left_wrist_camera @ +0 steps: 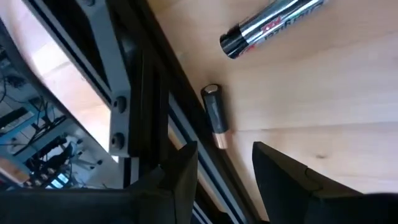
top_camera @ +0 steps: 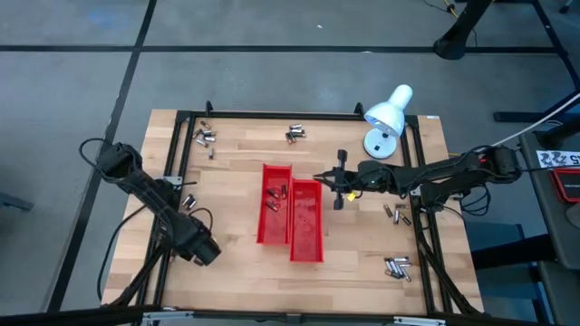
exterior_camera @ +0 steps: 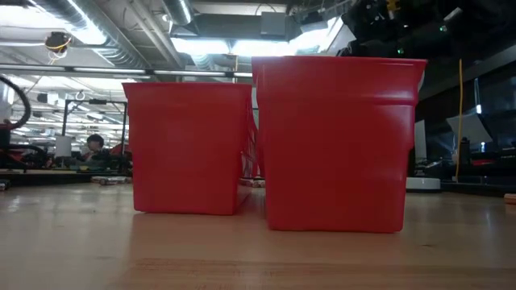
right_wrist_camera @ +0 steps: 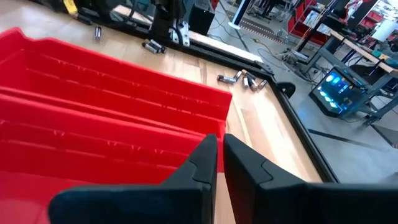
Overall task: Sort batteries
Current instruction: Put the black battery into the left red bin
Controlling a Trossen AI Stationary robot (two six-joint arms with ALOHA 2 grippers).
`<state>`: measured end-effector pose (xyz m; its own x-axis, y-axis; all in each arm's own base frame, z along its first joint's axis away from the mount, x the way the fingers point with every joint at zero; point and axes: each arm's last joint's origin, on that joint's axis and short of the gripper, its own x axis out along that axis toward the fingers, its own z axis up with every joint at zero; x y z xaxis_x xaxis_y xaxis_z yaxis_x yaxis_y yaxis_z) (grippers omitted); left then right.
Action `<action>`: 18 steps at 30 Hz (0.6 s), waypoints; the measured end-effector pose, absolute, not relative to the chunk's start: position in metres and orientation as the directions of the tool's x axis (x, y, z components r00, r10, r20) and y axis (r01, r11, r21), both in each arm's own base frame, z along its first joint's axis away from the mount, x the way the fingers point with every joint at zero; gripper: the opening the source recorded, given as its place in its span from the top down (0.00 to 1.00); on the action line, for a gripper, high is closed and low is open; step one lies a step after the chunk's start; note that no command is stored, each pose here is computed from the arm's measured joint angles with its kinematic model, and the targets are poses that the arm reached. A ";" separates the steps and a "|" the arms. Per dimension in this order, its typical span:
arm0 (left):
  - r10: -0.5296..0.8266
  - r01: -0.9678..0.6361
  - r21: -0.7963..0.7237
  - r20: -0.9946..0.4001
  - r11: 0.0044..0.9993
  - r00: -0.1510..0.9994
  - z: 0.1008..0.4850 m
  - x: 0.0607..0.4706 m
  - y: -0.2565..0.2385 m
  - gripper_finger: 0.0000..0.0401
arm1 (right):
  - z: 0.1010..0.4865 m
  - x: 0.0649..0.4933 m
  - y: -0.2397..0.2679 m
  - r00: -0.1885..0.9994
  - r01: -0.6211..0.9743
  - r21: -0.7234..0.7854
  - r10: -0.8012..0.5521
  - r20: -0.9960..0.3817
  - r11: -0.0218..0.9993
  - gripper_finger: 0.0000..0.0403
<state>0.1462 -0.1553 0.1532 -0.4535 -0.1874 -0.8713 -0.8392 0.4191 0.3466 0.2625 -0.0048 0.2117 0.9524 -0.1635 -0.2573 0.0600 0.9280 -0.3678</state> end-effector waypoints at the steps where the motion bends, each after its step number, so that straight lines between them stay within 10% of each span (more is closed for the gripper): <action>1: -0.190 -0.840 0.341 -0.873 0.421 -0.450 0.151 0.145 -0.156 0.64 | 0.212 0.262 -0.005 0.953 0.060 -0.368 -0.164 -0.257 0.928 0.92; 18: -0.237 -0.853 0.270 -0.884 0.445 -0.404 0.125 0.134 -0.155 0.64 | 0.212 0.262 -0.005 0.953 0.062 -0.368 -0.164 -0.253 0.928 0.92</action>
<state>0.1339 -0.1552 0.1245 -0.4036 -0.2368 -0.8838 -0.8535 0.4454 0.2704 0.2625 -0.0049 0.2122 0.9535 -0.1637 -0.2533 0.0616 0.9279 -0.3677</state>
